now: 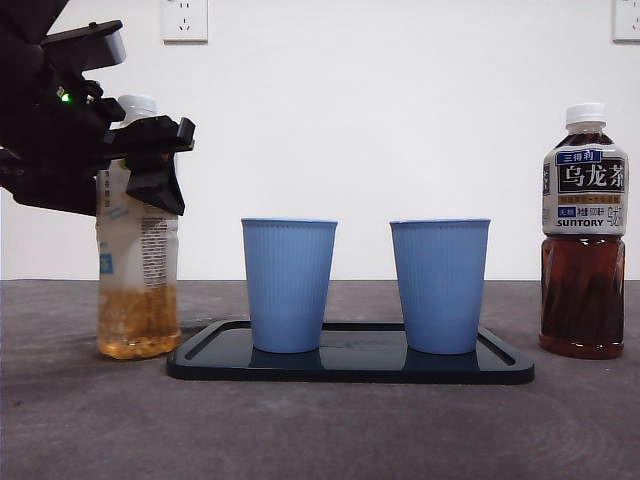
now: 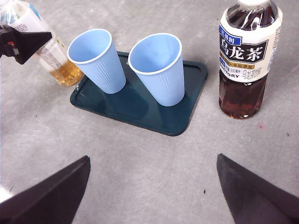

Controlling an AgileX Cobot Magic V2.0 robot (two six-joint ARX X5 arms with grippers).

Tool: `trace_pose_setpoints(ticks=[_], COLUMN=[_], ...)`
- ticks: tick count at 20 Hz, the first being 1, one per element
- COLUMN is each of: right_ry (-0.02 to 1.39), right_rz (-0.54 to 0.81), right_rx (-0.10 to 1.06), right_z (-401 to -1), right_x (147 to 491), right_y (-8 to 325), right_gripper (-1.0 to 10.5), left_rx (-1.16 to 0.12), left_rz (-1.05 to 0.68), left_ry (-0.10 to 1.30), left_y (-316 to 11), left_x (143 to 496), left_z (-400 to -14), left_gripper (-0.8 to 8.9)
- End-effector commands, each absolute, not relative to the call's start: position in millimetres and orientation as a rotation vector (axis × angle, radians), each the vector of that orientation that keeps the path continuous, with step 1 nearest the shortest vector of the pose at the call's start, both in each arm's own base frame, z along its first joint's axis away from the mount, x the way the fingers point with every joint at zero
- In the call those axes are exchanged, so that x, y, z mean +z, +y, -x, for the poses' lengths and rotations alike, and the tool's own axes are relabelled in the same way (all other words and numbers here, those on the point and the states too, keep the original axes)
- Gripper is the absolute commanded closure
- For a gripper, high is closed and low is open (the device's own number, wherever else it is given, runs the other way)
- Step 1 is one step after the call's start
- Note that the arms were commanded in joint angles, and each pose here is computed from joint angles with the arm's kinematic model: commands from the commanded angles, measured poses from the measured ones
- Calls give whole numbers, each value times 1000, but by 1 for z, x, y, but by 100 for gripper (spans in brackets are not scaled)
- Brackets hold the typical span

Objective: Pour the drink into the cup

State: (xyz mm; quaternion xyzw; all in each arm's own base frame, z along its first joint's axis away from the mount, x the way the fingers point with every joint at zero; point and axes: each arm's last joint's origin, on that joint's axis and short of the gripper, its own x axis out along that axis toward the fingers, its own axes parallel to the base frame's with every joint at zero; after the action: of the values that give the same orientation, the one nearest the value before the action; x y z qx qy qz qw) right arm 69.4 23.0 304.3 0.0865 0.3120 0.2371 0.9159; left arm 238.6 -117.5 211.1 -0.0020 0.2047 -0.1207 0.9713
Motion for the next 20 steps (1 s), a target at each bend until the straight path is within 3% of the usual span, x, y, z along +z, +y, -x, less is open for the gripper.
trace_pose_setpoints(ticks=[1,3,10,17,20], right_ry=[620,619,615,592,568], right_rz=[-161,-160,-146,-141,-139], right_rx=[499,499,504,530,595], right_z=[-69,-69,-69,-70,-70], right_x=[309,309,309,311,313], right_y=[23,23,23,24,26], right_gripper=[515,515,515,515,515], left_rx=[-251,-251,-261,-320,-424], left_rz=[27,27,30,33,36], left_ry=[361,360,342,385,408], left_y=[-120,-118,-107,-87,-79], left_x=[221,225,252,305,328], left_z=[-241,-239,-213,-152,-126], left_gripper=[410,341,340,343,345])
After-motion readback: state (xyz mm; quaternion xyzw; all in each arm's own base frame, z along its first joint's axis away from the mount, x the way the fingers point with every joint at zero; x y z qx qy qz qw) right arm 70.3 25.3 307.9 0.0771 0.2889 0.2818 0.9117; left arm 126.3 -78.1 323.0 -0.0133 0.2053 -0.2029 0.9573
